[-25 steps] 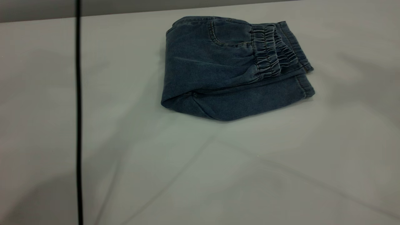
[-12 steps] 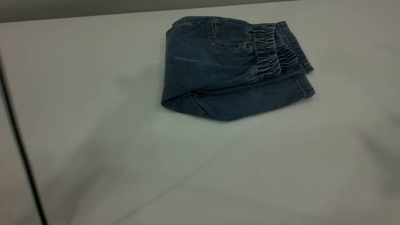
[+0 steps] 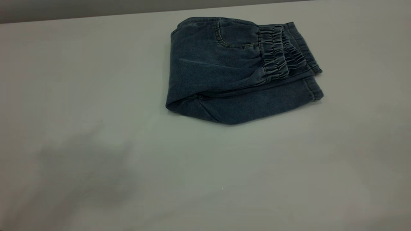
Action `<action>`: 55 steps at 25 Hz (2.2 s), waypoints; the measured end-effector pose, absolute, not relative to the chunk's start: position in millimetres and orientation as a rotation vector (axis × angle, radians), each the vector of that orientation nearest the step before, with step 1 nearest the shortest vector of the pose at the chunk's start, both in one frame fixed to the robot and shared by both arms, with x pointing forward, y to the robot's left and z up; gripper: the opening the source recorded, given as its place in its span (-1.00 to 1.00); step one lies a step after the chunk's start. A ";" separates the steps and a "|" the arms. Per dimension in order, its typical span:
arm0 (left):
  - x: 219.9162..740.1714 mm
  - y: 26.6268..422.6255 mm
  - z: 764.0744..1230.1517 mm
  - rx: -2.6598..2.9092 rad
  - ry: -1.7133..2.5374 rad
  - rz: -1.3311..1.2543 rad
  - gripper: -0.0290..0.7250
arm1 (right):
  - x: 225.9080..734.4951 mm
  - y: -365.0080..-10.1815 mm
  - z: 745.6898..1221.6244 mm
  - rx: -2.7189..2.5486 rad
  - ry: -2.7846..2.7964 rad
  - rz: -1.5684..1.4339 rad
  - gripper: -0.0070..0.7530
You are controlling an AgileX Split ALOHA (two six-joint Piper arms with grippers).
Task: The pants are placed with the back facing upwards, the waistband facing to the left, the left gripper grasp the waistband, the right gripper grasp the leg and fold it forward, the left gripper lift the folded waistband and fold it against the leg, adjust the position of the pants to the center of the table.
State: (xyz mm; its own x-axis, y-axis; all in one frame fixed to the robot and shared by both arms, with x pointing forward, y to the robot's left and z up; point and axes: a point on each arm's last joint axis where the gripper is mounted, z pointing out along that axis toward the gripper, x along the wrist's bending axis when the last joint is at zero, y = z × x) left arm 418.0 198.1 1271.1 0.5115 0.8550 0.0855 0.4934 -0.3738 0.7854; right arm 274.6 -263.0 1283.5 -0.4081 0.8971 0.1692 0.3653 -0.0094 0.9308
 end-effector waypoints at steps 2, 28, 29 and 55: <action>396.3 208.3 1263.8 2.032 1.091 0.606 0.42 | 260.3 -264.6 1267.6 1.300 1.791 1.412 0.17; 244.9 296.8 1091.6 2.055 1.048 0.567 0.42 | 222.8 -283.9 1060.8 1.250 1.871 1.102 0.17; 243.4 297.7 1087.7 2.054 1.047 0.568 0.42 | 225.0 -284.0 1057.6 1.255 1.873 1.094 0.17; 245.9 283.1 1059.0 2.021 0.925 0.481 0.42 | 229.9 -286.6 1054.9 1.306 1.816 1.094 0.17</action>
